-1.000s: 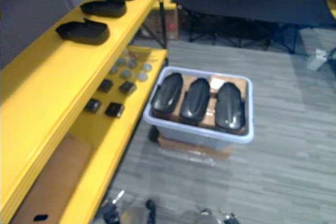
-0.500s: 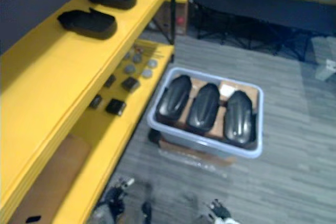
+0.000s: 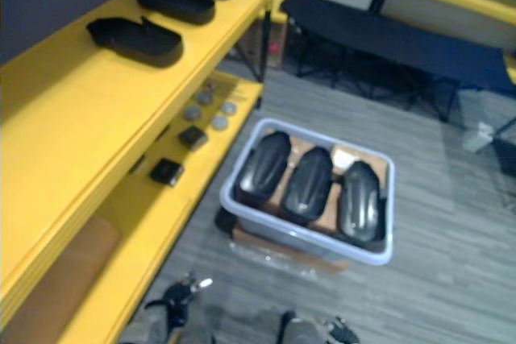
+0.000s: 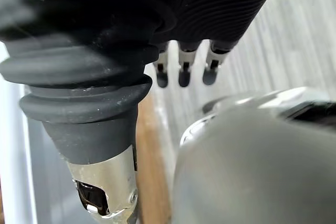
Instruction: Walk over and take plastic housings, then place them on the shelf
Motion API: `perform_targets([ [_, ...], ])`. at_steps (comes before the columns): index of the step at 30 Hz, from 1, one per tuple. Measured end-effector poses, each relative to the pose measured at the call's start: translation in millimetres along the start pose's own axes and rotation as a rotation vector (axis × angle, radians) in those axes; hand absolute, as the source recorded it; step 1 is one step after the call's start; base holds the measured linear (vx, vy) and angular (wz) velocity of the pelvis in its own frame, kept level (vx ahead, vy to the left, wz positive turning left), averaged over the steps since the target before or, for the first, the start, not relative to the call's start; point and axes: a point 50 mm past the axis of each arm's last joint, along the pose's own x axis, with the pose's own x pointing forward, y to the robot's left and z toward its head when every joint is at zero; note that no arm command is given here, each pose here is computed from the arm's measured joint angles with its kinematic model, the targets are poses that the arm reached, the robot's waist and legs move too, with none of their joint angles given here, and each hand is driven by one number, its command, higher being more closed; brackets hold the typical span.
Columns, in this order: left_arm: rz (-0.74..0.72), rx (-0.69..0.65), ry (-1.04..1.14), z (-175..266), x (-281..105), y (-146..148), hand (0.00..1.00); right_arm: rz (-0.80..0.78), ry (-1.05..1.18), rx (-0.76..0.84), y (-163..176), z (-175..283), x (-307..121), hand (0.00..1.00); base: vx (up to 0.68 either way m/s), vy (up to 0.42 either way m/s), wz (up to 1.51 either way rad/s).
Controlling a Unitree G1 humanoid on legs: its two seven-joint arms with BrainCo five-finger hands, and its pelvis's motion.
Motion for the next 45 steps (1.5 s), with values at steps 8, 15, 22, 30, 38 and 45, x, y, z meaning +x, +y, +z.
perform_targets([
  [8, -0.004, -0.011, -0.048, -5, -2, 0, 0.0, -0.068, 0.01, 0.089, -17, 4, -3, 0.0, -0.02, 0.0, -0.43],
  [15, -0.093, -0.012, -0.243, 70, 10, -26, 0.0, -0.201, 0.158, 0.228, -42, -61, -25, 0.0, -0.02, 0.014, -0.06],
  [22, -0.034, -0.013, -0.081, 36, 7, -6, 0.0, -0.219, 0.184, 0.163, -29, -76, -26, 0.0, -0.04, 0.056, -0.45],
  [30, -0.001, -0.014, -0.016, 18, 6, -2, 0.0, -0.202, 0.13, 0.102, -35, -63, -24, 0.0, -0.01, -0.094, 0.12],
  [38, 0.061, -0.073, 0.031, -7, 4, -14, 0.0, -0.174, 0.01, 0.105, -37, -31, -17, 0.0, -0.03, -0.007, 0.09],
  [45, 0.074, -0.082, 0.039, -11, 3, -11, 0.0, -0.163, -0.028, 0.089, -36, -19, -15, 0.0, -0.04, 0.013, 0.04],
])
